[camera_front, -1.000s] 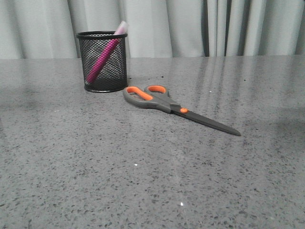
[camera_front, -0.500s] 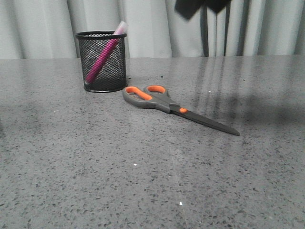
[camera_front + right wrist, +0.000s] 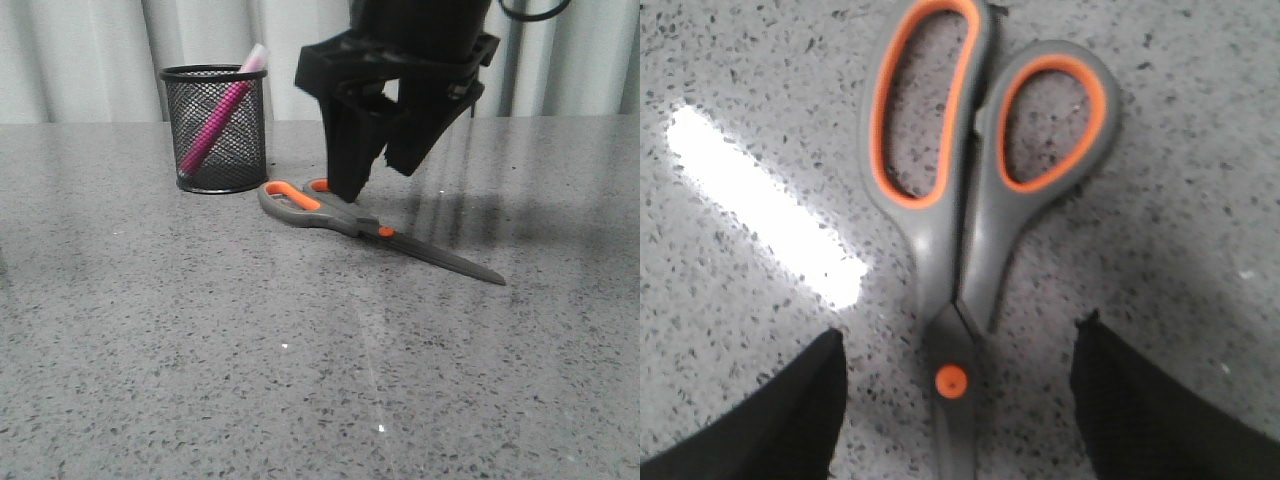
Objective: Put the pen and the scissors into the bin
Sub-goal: 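Lower the right gripper over the scissors and grasp the orange handles, then lift the scissors and carry them above the mesh cup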
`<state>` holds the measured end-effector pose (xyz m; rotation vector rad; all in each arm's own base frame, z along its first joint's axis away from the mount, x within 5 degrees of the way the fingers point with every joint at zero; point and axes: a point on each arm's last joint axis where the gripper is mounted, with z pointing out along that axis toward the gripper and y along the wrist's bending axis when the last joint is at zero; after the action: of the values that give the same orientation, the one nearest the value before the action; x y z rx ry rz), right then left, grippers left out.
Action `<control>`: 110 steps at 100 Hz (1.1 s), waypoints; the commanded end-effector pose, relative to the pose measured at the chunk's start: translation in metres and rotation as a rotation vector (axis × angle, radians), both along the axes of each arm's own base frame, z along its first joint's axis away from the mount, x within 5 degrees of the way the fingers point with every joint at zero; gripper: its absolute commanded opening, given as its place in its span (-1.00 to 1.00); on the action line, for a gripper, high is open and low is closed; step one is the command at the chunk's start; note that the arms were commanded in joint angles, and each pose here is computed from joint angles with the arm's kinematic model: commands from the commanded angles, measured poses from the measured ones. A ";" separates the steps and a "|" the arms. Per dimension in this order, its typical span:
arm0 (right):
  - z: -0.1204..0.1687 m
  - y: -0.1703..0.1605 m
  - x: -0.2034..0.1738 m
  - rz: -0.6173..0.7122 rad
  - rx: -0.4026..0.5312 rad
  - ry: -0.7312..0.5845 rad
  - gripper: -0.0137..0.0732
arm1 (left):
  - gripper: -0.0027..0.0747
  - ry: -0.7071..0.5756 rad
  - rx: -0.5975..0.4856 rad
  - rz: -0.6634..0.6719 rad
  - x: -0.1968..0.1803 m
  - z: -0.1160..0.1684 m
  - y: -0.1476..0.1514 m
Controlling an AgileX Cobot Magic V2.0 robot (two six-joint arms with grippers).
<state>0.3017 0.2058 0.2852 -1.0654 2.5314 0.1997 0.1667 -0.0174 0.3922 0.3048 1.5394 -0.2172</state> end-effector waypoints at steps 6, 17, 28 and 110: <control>0.021 0.005 0.002 0.001 0.069 -0.091 0.31 | -0.98 -0.039 -0.041 -0.006 -0.003 0.011 -0.001; 0.012 0.007 0.007 0.000 0.060 -0.077 0.31 | -0.98 -0.037 -0.042 -0.007 -0.003 0.011 -0.002; 0.008 0.010 0.010 -0.002 0.064 -0.084 0.31 | -0.98 -0.037 -0.042 -0.007 -0.003 0.011 -0.002; -0.008 0.015 0.014 0.020 0.033 -0.049 -0.60 | -0.98 -0.037 -0.042 -0.009 -0.003 0.011 -0.002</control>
<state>0.3161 0.2223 0.2530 -1.0844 2.5467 0.2137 0.1668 -0.0176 0.3922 0.3051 1.5392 -0.2175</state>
